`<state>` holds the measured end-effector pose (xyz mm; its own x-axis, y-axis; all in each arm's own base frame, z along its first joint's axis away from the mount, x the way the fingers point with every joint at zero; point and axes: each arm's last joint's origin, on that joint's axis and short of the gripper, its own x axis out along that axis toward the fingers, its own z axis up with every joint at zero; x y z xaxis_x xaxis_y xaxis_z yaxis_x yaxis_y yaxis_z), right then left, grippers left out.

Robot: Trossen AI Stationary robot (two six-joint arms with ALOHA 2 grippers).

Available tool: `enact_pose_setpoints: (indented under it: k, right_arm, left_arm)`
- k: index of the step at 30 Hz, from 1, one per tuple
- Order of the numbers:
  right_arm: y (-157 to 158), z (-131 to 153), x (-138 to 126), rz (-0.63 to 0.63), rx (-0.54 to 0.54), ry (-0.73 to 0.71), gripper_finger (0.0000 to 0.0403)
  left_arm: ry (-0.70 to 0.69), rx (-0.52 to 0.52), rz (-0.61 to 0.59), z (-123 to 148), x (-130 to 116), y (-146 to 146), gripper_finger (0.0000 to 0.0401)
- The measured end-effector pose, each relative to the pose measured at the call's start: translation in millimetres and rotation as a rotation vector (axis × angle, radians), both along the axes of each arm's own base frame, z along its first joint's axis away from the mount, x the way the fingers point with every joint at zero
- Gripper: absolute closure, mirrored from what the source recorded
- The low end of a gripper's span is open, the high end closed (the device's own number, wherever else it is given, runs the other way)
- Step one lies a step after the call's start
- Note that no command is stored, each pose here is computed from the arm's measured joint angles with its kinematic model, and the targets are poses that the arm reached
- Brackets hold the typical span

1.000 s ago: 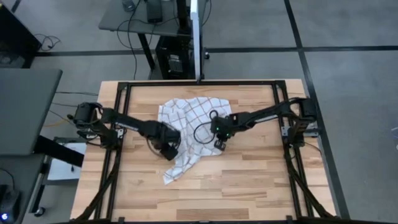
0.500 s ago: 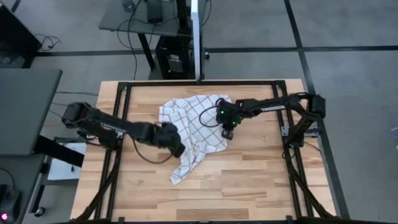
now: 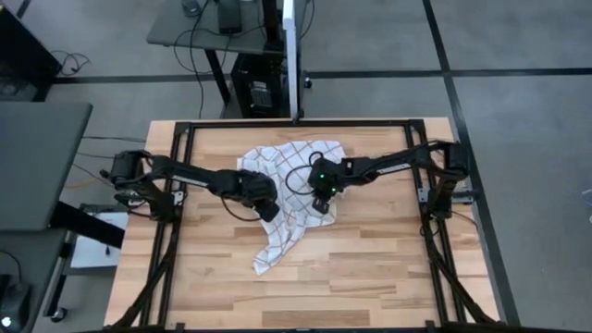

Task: Roll towel
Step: Fold the white towel

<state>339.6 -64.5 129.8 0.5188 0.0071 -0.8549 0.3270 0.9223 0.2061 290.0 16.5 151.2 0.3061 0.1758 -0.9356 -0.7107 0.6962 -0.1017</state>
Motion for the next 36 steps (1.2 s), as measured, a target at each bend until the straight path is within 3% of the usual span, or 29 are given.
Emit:
enact_pose_setpoints:
  k: [6, 15, 20, 23, 27, 29, 36]
  right_arm:
    - [-6.0, -4.2, -4.5, 0.002, 0.005, 0.062, 0.0403]
    - [-42.2, -8.6, -31.2, 0.014, 0.006, 0.226, 0.0403]
    - [-65.7, -5.5, -49.7, -0.012, 0.012, 0.287, 0.0403]
    - [-73.6, 0.4, -54.0, -0.042, 0.002, 0.265, 0.0403]
    - [-72.1, 4.9, -50.8, -0.041, -0.033, 0.229, 0.0403]
    - [-68.1, 5.3, -47.5, -0.027, -0.043, 0.217, 0.0403]
    - [-46.2, 6.4, -32.8, 0.018, -0.049, 0.159, 0.0403]
  left_arm:
    - [0.097, -0.076, -0.02, -4.7, -7.3, -11.9, 0.0304]
    - [0.229, -0.108, -0.046, 7.1, -35.2, -67.7, 0.0304]
    - [0.27, -0.133, 0.02, 7.2, -51.2, -104.2, 0.0304]
    - [0.219, -0.093, 0.108, 10.5, -54.7, -113.9, 0.0304]
    - [-0.027, 0.018, 0.178, 47.5, -45.1, -100.4, 0.0304]
    - [-0.085, 0.061, 0.163, 59.4, -41.7, -81.8, 0.0304]
    - [-0.222, 0.129, 0.039, 59.7, -13.8, -8.7, 0.0304]
